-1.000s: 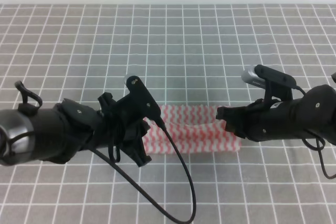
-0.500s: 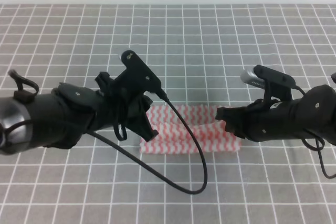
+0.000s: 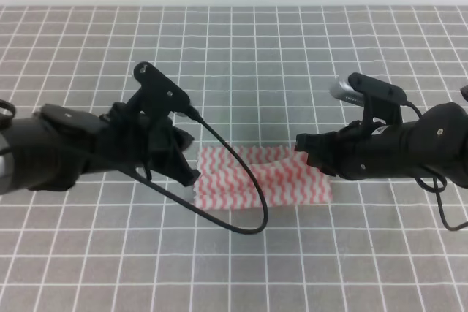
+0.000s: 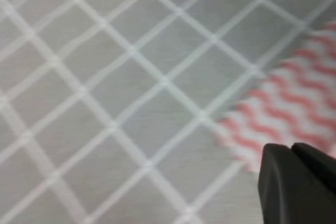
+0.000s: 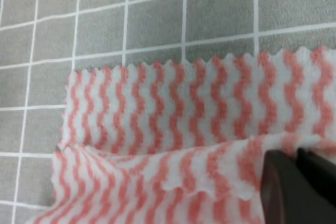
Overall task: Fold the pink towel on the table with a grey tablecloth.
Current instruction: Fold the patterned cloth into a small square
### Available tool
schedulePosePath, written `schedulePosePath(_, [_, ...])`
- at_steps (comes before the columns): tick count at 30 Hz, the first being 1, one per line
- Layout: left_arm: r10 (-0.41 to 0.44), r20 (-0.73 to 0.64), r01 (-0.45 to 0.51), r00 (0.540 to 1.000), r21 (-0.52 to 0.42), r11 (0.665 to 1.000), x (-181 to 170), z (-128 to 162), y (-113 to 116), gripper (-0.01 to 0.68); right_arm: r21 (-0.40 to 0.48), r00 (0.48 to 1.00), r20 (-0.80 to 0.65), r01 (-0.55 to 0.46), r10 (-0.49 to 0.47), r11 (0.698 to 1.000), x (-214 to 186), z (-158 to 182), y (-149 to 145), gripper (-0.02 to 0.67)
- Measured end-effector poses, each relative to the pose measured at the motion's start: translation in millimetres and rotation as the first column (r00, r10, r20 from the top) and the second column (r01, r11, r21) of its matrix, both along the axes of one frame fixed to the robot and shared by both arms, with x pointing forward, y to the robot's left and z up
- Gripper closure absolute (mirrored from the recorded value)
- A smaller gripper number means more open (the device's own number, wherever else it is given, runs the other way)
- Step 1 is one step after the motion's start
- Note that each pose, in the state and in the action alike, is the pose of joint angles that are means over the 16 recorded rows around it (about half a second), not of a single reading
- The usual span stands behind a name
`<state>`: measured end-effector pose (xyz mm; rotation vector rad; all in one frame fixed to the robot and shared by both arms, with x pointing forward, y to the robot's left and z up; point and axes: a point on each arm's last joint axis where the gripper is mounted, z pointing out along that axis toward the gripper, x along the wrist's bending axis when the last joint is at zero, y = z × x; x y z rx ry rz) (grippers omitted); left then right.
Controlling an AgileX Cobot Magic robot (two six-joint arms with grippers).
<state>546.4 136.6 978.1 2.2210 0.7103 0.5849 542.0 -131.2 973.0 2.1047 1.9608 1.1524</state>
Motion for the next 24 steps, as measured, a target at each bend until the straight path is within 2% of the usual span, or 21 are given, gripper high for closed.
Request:
schedulePosePath(9, [-0.055, -0.106, 0.043, 0.993, -0.111, 0.993, -1.2, -1.4, 2.6, 0.561, -0.006, 1.000, -0.003, -0.019, 0.019, 1.000, 1.0, -0.2, 1.6, 0.664])
schedulePosePath(15, [-0.077, -0.202, 0.039, 0.976, -0.186, 0.982, 5.2, -2.2, -0.9, 0.488, -0.010, 1.000, -0.007, -0.030, 0.030, 1.000, 0.5, -1.0, 1.9, 0.664])
schedulePosePath(24, [-0.103, -0.397, 0.014, 0.912, -0.221, 0.975, 20.9, -8.2, 1.6, 0.467, -0.011, 0.999, -0.015, -0.039, 0.038, 0.999, -0.3, -1.4, 2.2, 0.664])
